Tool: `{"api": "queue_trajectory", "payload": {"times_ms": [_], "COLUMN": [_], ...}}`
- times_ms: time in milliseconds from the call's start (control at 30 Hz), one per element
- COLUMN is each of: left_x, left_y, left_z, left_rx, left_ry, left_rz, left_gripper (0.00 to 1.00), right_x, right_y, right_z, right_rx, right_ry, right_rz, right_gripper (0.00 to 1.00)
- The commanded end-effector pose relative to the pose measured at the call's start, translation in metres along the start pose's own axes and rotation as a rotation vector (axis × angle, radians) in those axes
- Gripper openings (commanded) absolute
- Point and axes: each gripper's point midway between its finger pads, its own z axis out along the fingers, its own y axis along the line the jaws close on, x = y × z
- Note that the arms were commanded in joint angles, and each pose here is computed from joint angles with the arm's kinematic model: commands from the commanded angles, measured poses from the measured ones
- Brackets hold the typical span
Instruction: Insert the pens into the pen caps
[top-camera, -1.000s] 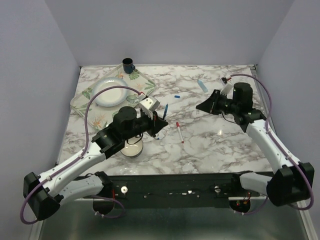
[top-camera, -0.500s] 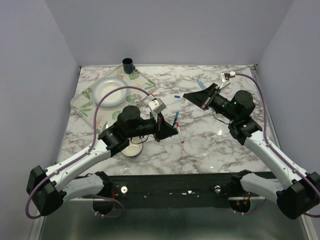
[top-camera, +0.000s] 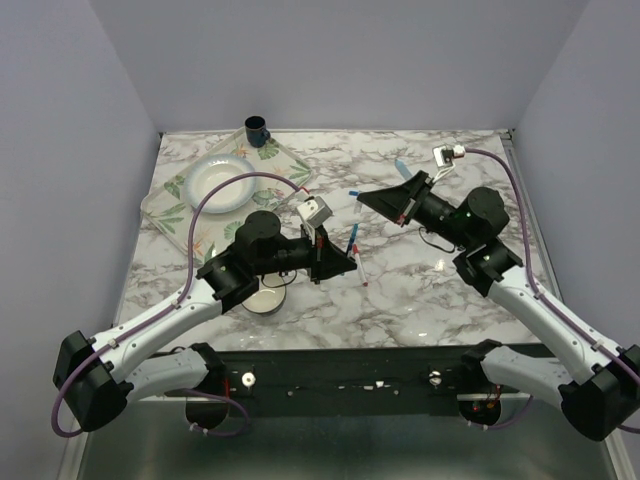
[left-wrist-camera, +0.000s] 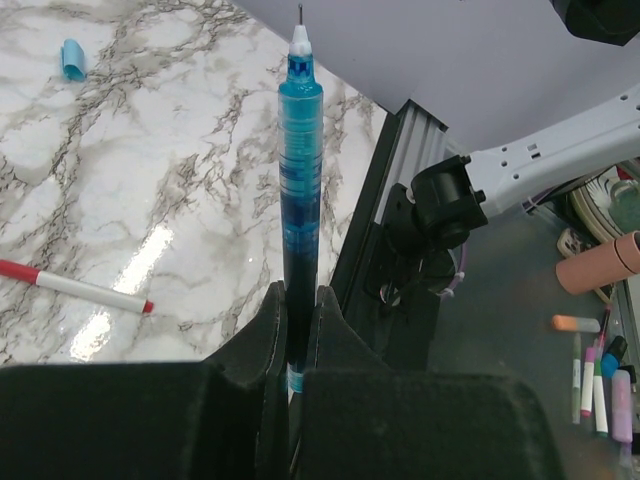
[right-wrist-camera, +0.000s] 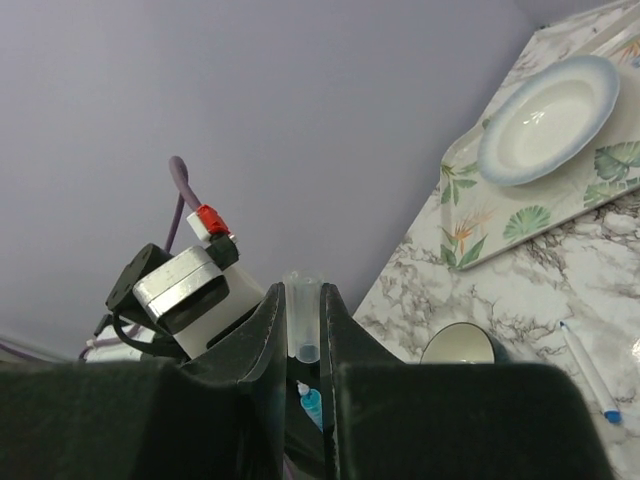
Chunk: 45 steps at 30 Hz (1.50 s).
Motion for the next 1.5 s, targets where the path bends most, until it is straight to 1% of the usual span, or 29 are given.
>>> {"api": "queue_trajectory", "payload": {"times_ms": [0, 333, 667, 867, 1067, 1133, 1300, 1467], "left_x": [-0.005, -0.004, -0.006, -0.008, -0.007, -0.006, -0.011, -0.017], "left_y": [-0.006, -0.005, -0.005, -0.004, -0.002, -0.003, -0.005, -0.004], "left_z": [-0.001, 0.000, -0.002, -0.003, -0.002, -0.002, -0.001, -0.004], "left_rx": [0.023, 0.019, 0.013, 0.006, -0.001, 0.000, 0.023, 0.032], "left_ry": [-0.009, -0.007, -0.016, -0.022, -0.018, -0.016, -0.029, -0.044], "left_rz": [0.007, 0.005, 0.008, 0.011, -0.001, -0.009, -0.027, -0.016], "left_gripper": [0.00, 0.00, 0.00, 0.00, 0.00, 0.00, 0.00, 0.00], "right_x": [-0.007, 0.005, 0.007, 0.024, 0.037, 0.041, 0.050, 0.063], "right_y": [0.016, 0.010, 0.007, 0.004, 0.000, 0.002, -0.014, -0.026], "right_z": [-0.007, -0.013, -0.008, -0.008, -0.017, -0.022, -0.033, -0.033], "right_rx": [-0.016, 0.018, 0.046, 0.043, 0.036, 0.019, 0.079, 0.138], "right_ry": [-0.028, -0.014, -0.017, 0.025, 0.037, 0.040, 0.034, 0.080], "right_rz": [-0.059, -0.084, -0.163, -0.200, -0.223, -0.259, -0.321, -0.344], "right_gripper": [0.01, 0.01, 0.01, 0.01, 0.01, 0.01, 0.01, 0.01]}}
